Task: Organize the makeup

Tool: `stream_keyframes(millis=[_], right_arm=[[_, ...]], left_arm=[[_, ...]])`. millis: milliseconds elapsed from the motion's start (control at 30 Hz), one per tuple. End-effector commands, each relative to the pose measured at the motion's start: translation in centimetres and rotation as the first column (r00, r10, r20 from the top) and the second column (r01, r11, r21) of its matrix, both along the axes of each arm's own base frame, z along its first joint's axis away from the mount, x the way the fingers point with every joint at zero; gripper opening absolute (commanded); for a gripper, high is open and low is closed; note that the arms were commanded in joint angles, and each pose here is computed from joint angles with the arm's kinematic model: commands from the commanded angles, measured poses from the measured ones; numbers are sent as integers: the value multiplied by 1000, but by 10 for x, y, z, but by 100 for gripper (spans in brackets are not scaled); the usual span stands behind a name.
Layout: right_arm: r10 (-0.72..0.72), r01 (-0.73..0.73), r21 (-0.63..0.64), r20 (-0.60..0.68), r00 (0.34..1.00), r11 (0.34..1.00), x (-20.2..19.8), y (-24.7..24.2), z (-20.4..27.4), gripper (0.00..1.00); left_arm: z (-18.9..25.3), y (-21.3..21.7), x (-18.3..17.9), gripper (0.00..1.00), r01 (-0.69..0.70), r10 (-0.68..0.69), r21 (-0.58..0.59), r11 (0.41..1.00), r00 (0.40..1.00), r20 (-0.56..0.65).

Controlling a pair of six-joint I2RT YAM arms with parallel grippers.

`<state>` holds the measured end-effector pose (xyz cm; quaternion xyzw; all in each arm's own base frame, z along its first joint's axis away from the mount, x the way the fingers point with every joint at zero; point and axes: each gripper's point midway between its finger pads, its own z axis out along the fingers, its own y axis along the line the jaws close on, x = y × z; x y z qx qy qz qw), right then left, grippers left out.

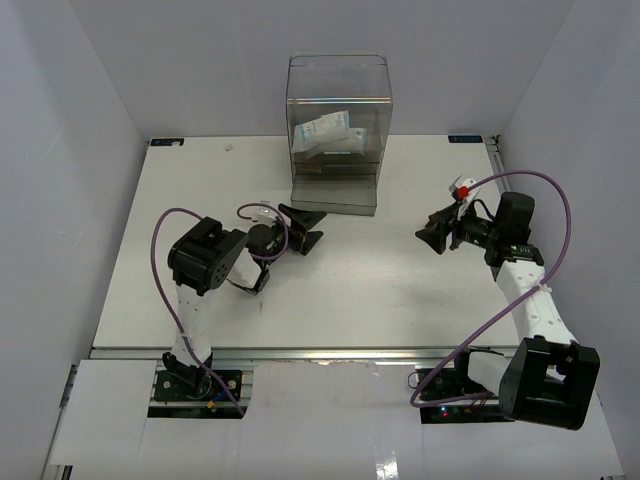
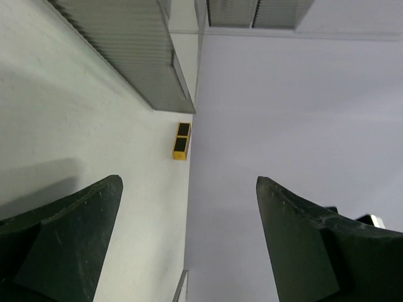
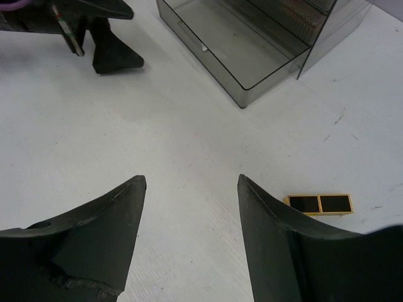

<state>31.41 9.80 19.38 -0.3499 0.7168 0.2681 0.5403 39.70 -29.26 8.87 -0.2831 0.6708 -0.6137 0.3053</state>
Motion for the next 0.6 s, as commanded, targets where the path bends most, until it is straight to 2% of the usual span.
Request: stream_keyframes(millis=[0,200,300,333,400,467,500,567], right_arm=[[-55,56,-22,37,998,998,10,-8,12,67],[-248,246,-48,-49,968,968,31,-32,2,68],[-376,370,-73,-130,917,926,45,-50,-12,71],[-400,393,-71,-158,903,917,47,-52,-16,72],[-506,494,-110,-218,835,863,57,-68,-34,81],[-579,569,-122,-279,766,813,65,-78,-46,96],[-634,622,-143,-283,720,770,70,-88,-51,98],[-672,660,-154,-296,679,735,79,-94,-57,90]], left_arm=[[48,12,-22,98,28,-36,53,998,988,149],[66,43,-37,98,-33,-18,221,975,974,227],[89,64,-36,98,-112,-24,403,908,948,317],[91,72,-31,98,-143,-8,465,874,951,308],[113,91,-26,98,-242,-5,581,777,921,391],[139,122,-23,98,-365,80,645,672,901,427],[146,133,-24,98,-398,107,667,630,895,433],[166,154,-31,98,-460,95,719,521,869,486]])
